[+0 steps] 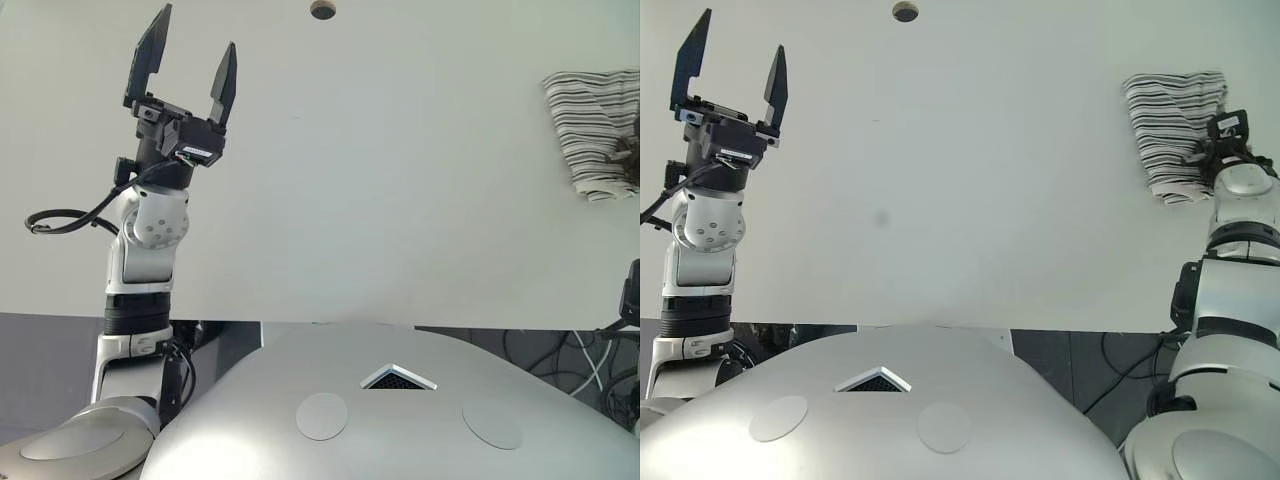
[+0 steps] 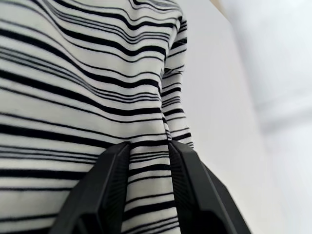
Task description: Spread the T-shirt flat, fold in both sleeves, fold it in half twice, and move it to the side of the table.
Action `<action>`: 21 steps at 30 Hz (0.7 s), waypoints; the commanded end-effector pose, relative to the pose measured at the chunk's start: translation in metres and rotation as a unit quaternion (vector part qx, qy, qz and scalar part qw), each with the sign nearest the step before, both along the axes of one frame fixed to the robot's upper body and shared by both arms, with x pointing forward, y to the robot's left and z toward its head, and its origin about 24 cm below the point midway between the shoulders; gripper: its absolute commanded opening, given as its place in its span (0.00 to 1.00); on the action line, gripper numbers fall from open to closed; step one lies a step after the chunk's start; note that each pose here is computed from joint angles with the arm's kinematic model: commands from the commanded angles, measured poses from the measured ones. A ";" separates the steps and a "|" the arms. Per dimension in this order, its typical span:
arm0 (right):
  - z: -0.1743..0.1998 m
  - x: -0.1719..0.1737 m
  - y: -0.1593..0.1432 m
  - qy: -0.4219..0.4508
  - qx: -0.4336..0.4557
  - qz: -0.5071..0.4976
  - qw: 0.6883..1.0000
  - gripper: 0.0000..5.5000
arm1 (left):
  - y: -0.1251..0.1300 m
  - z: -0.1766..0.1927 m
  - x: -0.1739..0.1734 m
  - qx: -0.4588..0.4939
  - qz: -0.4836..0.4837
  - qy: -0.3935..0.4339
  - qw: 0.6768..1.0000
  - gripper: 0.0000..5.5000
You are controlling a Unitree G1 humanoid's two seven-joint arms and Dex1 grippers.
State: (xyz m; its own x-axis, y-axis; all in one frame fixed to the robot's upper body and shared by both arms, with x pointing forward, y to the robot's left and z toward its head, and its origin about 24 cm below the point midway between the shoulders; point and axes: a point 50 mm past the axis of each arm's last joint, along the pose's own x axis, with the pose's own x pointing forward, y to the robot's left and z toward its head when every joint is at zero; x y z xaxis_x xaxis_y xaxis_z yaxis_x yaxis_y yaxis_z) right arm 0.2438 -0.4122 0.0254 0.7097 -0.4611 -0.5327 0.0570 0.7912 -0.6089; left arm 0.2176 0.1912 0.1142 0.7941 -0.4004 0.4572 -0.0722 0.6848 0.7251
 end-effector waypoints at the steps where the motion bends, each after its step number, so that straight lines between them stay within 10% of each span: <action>1: -0.025 -0.012 0.008 0.048 0.014 -0.039 0.998 0.27 | 0.000 0.000 -0.003 -0.003 0.016 -0.002 1.000 0.57; 6: -0.024 0.001 0.019 -0.025 0.051 -0.050 0.997 0.27 | 0.001 -0.001 -0.004 -0.025 0.028 0.001 0.999 0.57; 8: 0.018 0.015 0.002 -0.169 -0.028 -0.106 0.979 0.27 | 0.000 -0.001 -0.002 -0.043 0.031 -0.001 0.999 0.57; 10: 0.089 0.033 0.010 -0.412 -0.134 -0.100 0.896 0.27 | -0.001 0.006 0.003 -0.085 0.036 -0.024 0.995 0.57; 14: 0.143 0.036 0.171 -0.651 -0.034 0.106 0.751 0.27 | -0.009 0.022 0.015 -0.177 0.036 -0.063 0.982 0.57; 21: 0.098 0.025 0.296 -0.580 0.192 0.267 0.745 0.27 | -0.029 0.011 0.021 -0.225 0.057 -0.062 0.971 0.57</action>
